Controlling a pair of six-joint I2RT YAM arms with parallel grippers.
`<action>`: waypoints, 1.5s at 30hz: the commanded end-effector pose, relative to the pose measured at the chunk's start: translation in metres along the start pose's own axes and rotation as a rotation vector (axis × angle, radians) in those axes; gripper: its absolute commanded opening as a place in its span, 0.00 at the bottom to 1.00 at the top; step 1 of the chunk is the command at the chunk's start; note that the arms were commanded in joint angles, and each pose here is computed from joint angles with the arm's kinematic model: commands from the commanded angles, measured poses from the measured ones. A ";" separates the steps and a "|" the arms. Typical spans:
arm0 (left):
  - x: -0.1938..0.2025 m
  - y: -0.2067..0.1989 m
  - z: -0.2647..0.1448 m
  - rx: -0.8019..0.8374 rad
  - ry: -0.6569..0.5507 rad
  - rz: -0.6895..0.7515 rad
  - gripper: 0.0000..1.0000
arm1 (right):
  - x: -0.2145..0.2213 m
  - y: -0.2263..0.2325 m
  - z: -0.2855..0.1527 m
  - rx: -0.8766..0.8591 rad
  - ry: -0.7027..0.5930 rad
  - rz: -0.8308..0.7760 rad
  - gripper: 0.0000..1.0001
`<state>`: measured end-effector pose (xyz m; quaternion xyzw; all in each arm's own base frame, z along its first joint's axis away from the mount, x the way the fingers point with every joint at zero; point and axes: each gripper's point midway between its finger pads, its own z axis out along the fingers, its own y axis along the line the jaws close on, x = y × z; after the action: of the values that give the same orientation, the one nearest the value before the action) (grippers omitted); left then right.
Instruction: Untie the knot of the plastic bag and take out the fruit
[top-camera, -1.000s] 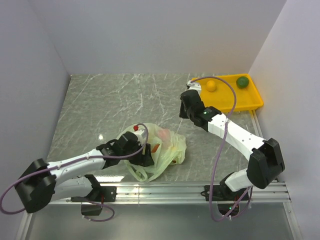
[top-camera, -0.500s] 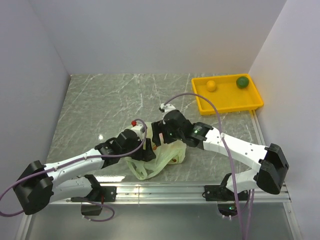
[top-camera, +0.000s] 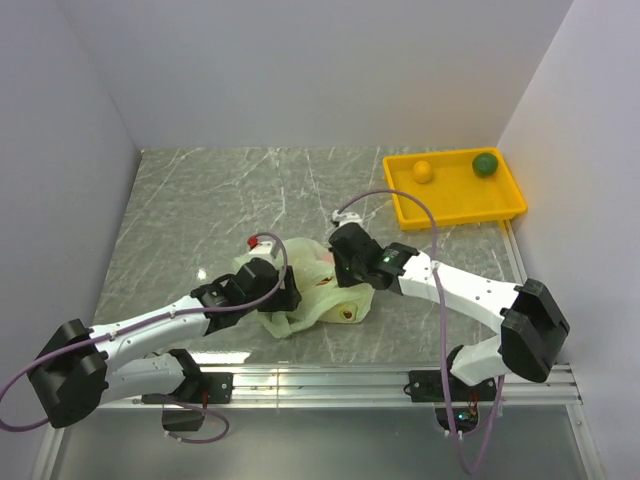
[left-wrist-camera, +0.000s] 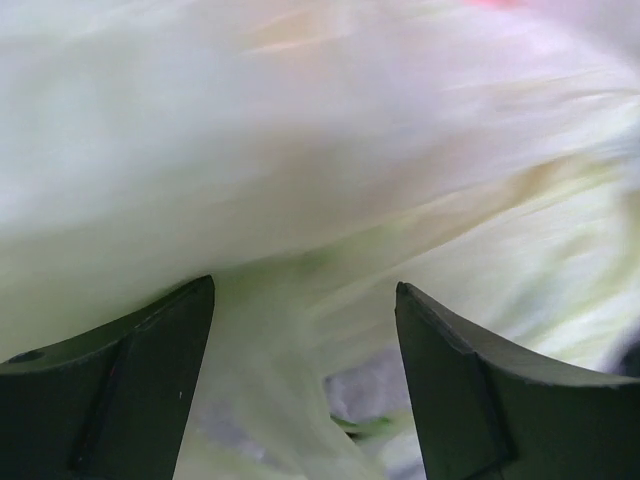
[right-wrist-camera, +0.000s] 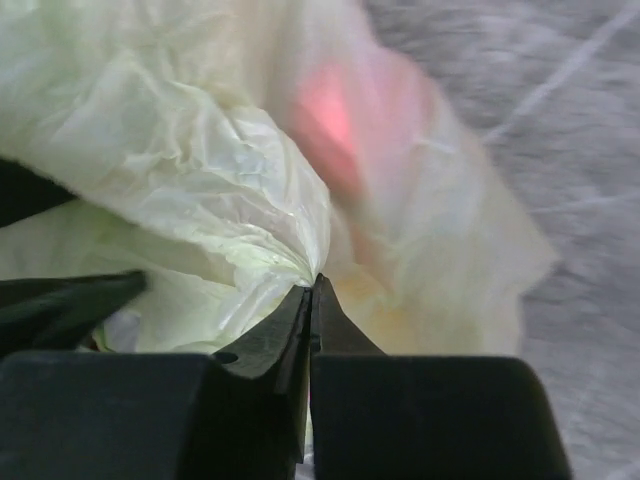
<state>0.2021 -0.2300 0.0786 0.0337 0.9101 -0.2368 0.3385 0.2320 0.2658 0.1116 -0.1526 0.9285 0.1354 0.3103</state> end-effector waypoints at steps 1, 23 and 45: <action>-0.016 0.040 -0.006 -0.230 -0.090 -0.100 0.80 | -0.018 -0.057 -0.016 0.195 -0.064 0.047 0.00; -0.110 -0.045 -0.055 0.267 -0.329 0.234 0.97 | -0.055 -0.039 -0.098 -0.111 -0.250 -0.066 0.00; -0.165 -0.066 0.024 0.035 -0.467 0.486 0.84 | -0.058 -0.006 -0.109 -0.195 -0.250 -0.134 0.00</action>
<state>0.2964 -0.2833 0.1400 0.2641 0.8023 -0.1787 0.5046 0.2172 0.2255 0.2064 -0.2202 0.8712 0.2035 0.3887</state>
